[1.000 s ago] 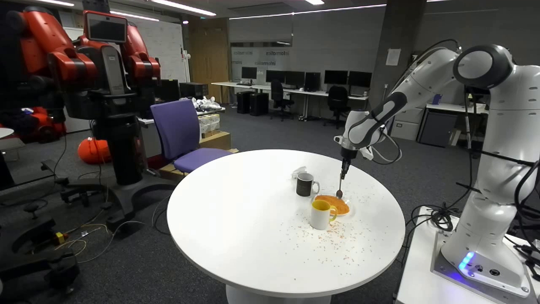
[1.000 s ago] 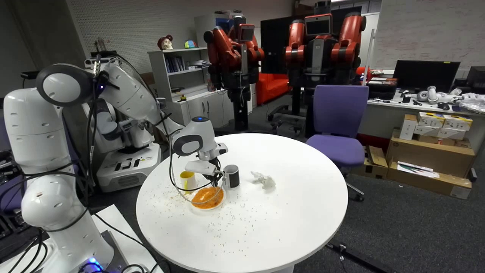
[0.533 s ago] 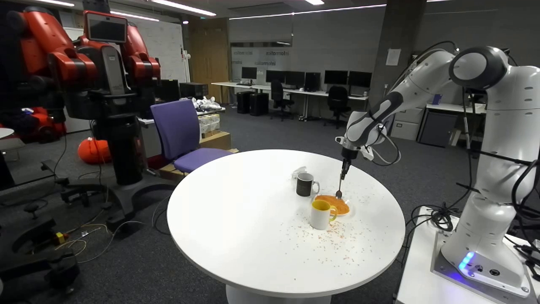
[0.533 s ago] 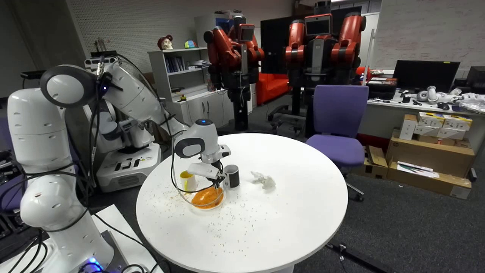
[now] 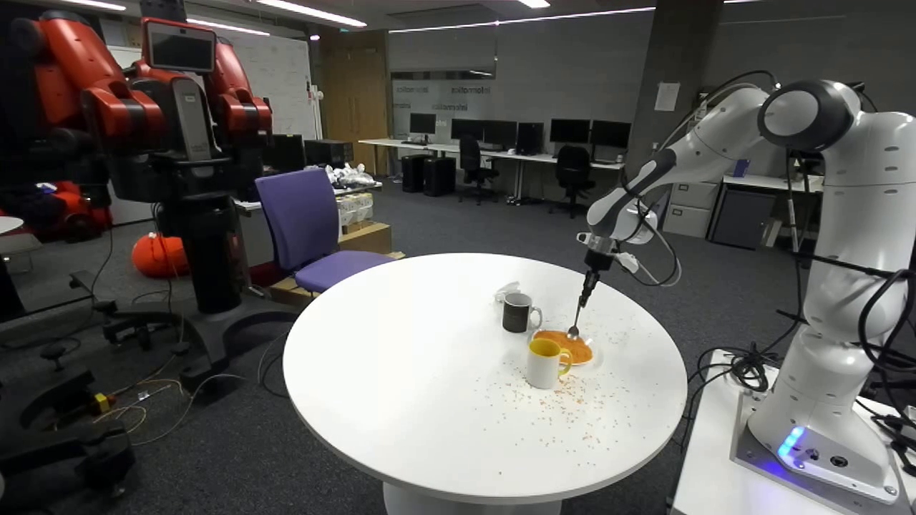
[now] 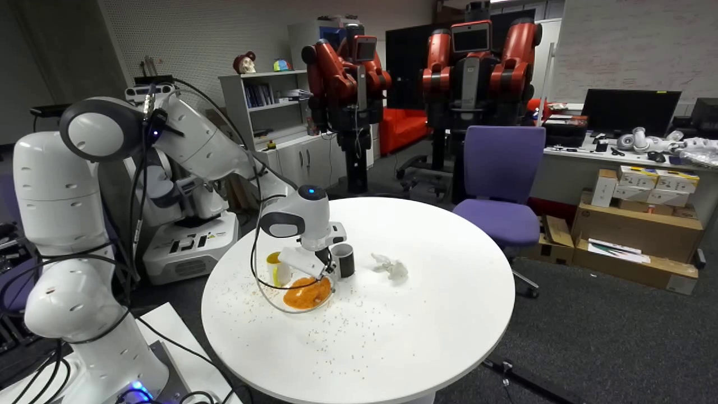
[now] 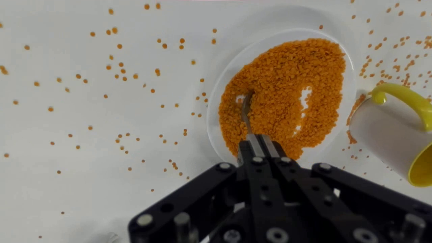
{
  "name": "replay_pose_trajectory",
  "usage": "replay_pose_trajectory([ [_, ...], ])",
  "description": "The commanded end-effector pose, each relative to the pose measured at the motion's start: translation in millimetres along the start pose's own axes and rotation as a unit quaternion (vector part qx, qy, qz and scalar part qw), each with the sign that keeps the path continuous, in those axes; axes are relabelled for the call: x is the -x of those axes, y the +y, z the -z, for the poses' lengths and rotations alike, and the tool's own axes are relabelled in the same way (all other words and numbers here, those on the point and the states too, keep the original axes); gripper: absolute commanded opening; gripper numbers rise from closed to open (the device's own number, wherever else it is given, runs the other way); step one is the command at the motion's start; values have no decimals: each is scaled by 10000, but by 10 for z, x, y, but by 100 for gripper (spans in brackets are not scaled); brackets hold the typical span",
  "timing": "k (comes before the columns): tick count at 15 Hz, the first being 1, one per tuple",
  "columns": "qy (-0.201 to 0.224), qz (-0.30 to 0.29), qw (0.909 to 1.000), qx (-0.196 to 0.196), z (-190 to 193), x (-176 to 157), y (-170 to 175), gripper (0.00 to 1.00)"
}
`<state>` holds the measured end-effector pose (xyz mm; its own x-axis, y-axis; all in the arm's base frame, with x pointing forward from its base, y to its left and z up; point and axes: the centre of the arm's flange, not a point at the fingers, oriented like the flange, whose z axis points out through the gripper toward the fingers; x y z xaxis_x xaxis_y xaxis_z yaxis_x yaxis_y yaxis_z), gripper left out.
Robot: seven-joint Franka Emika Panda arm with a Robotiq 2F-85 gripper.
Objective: Use the spoon in the white mug to scoop from the plate and empty into the black mug and leave the spoon there
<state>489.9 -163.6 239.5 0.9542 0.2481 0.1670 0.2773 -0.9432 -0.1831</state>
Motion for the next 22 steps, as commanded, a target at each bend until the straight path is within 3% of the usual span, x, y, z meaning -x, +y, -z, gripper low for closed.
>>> replay_pose_trajectory([
  [1,140,-136,9987,-474,5,59,167,1],
  [6,199,-368,9952,-888,-77,274,289,1],
  [13,228,-794,9907,-1080,-167,539,486,1],
  [22,1027,-1493,9648,-1906,-438,805,602,1],
])
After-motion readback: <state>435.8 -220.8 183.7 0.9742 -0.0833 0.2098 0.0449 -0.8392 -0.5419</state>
